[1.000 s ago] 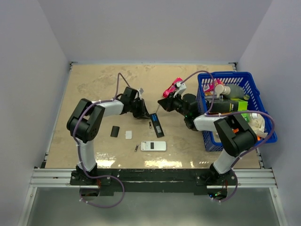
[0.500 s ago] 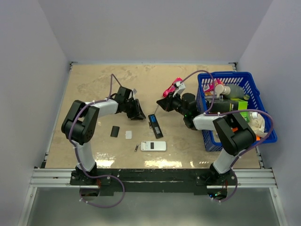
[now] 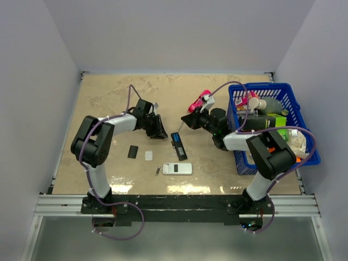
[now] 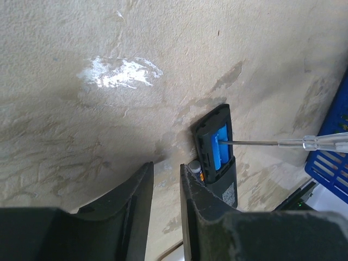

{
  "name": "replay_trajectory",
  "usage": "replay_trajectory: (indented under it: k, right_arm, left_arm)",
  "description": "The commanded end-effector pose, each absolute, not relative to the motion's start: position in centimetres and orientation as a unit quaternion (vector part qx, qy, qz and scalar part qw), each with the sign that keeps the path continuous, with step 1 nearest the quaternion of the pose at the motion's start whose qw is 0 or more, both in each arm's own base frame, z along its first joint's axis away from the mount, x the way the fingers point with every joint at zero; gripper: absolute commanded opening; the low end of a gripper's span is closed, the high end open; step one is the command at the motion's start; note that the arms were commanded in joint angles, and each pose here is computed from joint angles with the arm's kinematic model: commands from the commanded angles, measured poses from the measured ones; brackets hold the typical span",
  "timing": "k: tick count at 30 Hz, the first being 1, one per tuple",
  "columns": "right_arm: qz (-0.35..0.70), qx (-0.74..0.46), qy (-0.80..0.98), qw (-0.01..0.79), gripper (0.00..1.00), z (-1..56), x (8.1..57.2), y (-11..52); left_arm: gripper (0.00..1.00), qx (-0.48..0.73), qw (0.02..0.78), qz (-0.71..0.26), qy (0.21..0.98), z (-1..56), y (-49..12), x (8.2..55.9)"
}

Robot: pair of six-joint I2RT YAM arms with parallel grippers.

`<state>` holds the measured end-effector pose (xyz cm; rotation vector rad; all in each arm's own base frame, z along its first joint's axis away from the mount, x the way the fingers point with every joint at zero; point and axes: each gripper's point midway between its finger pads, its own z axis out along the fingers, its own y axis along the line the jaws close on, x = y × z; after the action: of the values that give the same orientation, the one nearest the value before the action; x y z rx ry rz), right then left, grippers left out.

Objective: Unload the batteries from the remote control

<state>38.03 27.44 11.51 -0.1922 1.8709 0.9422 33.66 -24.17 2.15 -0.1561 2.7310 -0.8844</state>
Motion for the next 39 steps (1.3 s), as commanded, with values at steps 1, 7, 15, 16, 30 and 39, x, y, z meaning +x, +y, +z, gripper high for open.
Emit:
replay_trajectory:
  k: [1,7,15,16,30,39]
  right_arm:
    - [0.367,-0.074,0.837,0.399,0.00,5.4,34.7,26.9]
    - [0.368,-0.074,0.836,0.400,0.00,5.4,34.6,26.9]
    - [0.365,-0.083,0.836,0.401,0.00,5.1,34.5,26.7]
    - [0.365,-0.083,0.836,0.401,0.00,5.0,34.5,26.7]
    - [0.360,-0.079,0.841,0.397,0.00,4.1,34.4,26.3]
    - [0.373,-0.058,0.836,0.397,0.00,3.7,34.6,25.4]
  left_arm:
    - [0.30,-0.048,0.120,-0.247,0.960,-0.4,-22.2,33.2]
    - [0.30,-0.041,0.121,-0.282,0.951,0.1,-23.3,33.2]
    - [0.34,-0.025,0.140,-0.315,0.938,1.4,-24.6,34.3]
    - [0.34,-0.024,0.140,-0.316,0.938,1.3,-24.7,34.4]
    - [0.32,-0.015,0.132,-0.329,0.935,0.0,-25.7,34.5]
    - [0.23,-0.028,0.105,-0.287,0.952,-2.5,-25.1,33.6]
